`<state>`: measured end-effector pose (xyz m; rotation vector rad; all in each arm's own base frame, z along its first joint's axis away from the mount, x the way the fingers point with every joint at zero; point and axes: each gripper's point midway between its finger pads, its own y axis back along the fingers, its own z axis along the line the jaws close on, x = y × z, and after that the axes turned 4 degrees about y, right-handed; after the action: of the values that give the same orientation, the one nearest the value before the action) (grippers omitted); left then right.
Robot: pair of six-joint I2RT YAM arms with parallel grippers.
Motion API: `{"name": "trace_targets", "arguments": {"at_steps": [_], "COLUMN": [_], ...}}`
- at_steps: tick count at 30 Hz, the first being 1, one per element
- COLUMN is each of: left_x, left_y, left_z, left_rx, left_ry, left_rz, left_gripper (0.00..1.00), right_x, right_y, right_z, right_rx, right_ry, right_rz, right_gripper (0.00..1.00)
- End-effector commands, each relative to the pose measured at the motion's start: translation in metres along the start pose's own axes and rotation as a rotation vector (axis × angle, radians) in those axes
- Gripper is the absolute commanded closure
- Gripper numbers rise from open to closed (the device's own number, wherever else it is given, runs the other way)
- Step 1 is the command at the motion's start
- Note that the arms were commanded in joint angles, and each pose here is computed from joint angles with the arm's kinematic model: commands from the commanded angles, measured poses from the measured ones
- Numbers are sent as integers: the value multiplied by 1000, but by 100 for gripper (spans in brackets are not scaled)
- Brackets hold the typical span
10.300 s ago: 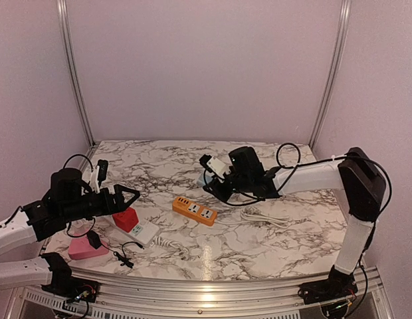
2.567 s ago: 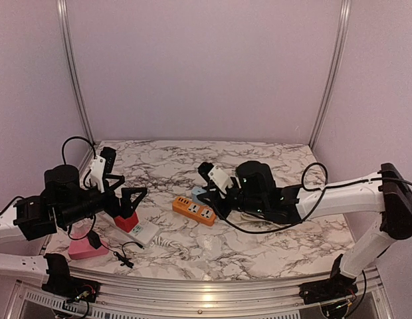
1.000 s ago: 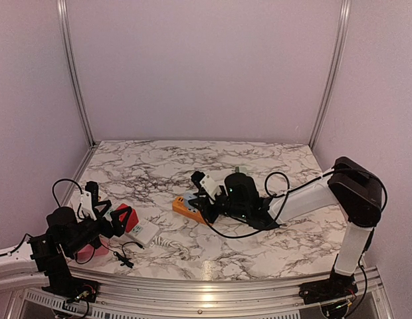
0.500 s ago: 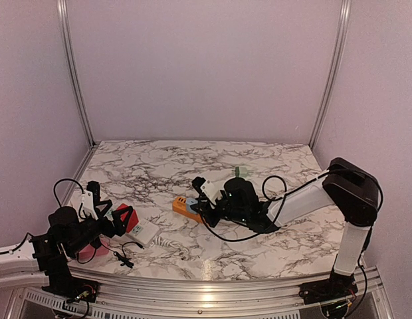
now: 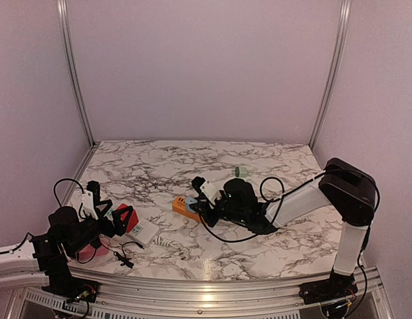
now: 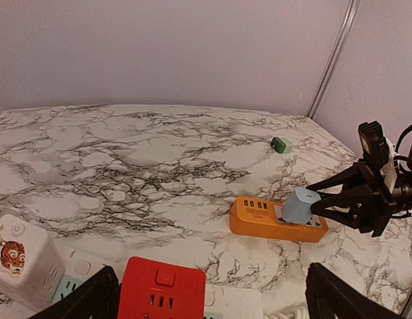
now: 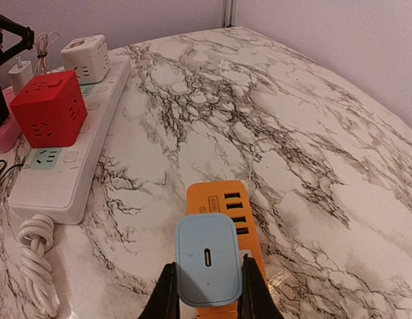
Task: Insert the plug
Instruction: Insert the plug into the socket slot.
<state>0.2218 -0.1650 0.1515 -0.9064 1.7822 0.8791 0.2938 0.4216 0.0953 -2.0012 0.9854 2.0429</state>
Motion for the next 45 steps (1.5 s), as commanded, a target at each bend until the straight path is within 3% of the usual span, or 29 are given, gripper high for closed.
{"name": "trace_targets", "arguments": {"at_steps": [1, 20, 38, 45], "left_x": [-6, -4, -8, -8], "left_y": [0, -2, 1, 1], "left_z": [2, 4, 1, 1], "left_rx": [-9, -20, 7, 3], "left_ry": [-4, -4, 4, 4], "left_rz": [-34, -30, -47, -45], "left_gripper": [1, 1, 1, 1], "right_x": [4, -4, 26, 32], "right_y": [-5, 8, -9, -12], "right_z": [-5, -8, 2, 8], "right_rx": [26, 38, -25, -76], "right_ry": [9, 74, 116, 58], "right_rz": [10, 19, 91, 99], "right_gripper": [100, 100, 100, 100]}}
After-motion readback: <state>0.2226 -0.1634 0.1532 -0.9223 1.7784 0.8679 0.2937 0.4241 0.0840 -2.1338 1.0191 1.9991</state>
